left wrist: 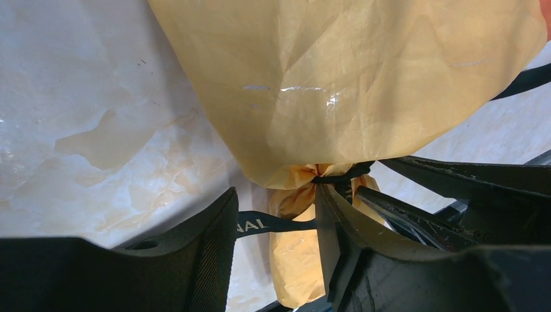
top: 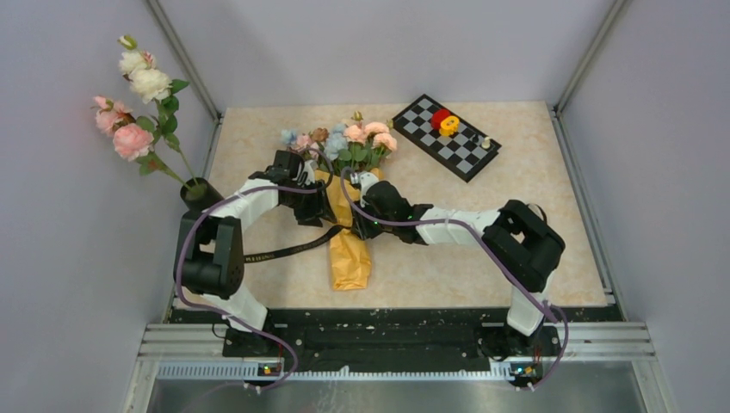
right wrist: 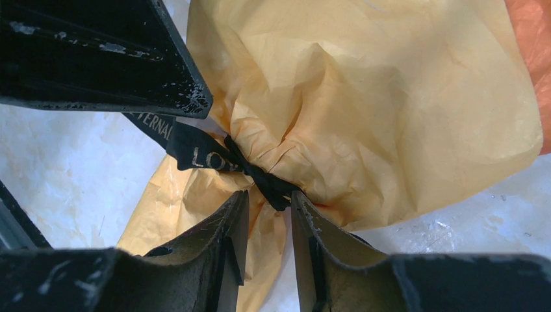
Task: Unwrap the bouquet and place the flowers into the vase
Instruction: Untie the ribbon from the wrapping paper.
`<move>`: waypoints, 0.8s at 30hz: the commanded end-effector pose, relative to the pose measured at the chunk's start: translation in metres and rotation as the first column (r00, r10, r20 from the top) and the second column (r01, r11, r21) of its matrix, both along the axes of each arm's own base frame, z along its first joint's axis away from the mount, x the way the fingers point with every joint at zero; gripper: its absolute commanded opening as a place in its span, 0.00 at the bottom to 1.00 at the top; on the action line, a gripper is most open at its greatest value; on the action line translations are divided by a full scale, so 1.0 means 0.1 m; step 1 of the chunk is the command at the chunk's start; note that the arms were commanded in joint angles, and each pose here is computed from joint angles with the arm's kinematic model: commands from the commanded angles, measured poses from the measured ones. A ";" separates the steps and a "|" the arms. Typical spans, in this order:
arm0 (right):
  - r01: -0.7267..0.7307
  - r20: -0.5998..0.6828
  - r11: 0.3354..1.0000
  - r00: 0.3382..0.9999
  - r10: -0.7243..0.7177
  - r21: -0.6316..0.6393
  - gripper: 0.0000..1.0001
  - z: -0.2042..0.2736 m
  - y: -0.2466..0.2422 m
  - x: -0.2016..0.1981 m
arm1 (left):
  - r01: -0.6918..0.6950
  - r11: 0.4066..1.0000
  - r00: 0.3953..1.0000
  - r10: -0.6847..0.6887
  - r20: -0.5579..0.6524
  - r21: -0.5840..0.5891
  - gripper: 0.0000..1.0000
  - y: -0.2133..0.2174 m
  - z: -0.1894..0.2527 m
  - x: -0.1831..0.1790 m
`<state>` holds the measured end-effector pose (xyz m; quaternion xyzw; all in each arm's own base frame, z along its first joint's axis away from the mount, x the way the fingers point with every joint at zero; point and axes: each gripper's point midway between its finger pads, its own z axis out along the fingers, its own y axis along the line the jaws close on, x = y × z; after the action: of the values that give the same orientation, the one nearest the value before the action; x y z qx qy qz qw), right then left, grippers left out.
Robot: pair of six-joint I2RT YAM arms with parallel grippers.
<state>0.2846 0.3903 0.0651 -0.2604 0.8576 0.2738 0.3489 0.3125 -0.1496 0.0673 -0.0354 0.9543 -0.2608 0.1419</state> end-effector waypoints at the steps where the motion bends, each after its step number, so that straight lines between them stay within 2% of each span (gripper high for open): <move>1: 0.041 0.041 0.998 0.998 -0.043 0.040 0.32 0.13 0.12 0.19 | 0.003 0.999 1.000 -0.002 0.026 -0.040 0.50 -0.07 0.09 0.12; 14: 0.066 0.038 0.998 0.997 -0.066 0.001 0.32 -0.08 0.09 0.19 | 0.006 0.998 1.000 -0.007 -0.007 -0.064 0.32 -0.12 0.00 0.11; 16: 0.070 0.039 0.998 0.997 -0.070 0.002 0.26 -0.09 0.08 0.19 | 0.005 0.998 1.000 -0.005 -0.009 -0.061 0.29 -0.12 -0.01 0.11; 20: 0.084 0.050 0.996 0.995 -0.085 0.015 0.01 -0.04 0.07 0.20 | 0.003 0.998 1.000 -0.004 -0.010 -0.056 0.18 -0.11 -0.02 0.11; 24: 0.099 0.076 0.994 0.992 -0.102 0.040 0.00 0.06 0.02 0.20 | 0.001 0.999 1.000 -0.001 -0.010 -0.049 0.09 -0.10 -0.02 0.12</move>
<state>0.2967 0.3924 0.0537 -0.2346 0.8632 0.2598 0.3639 0.3114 -0.1571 0.0560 -0.0486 0.9521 -0.2788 0.1157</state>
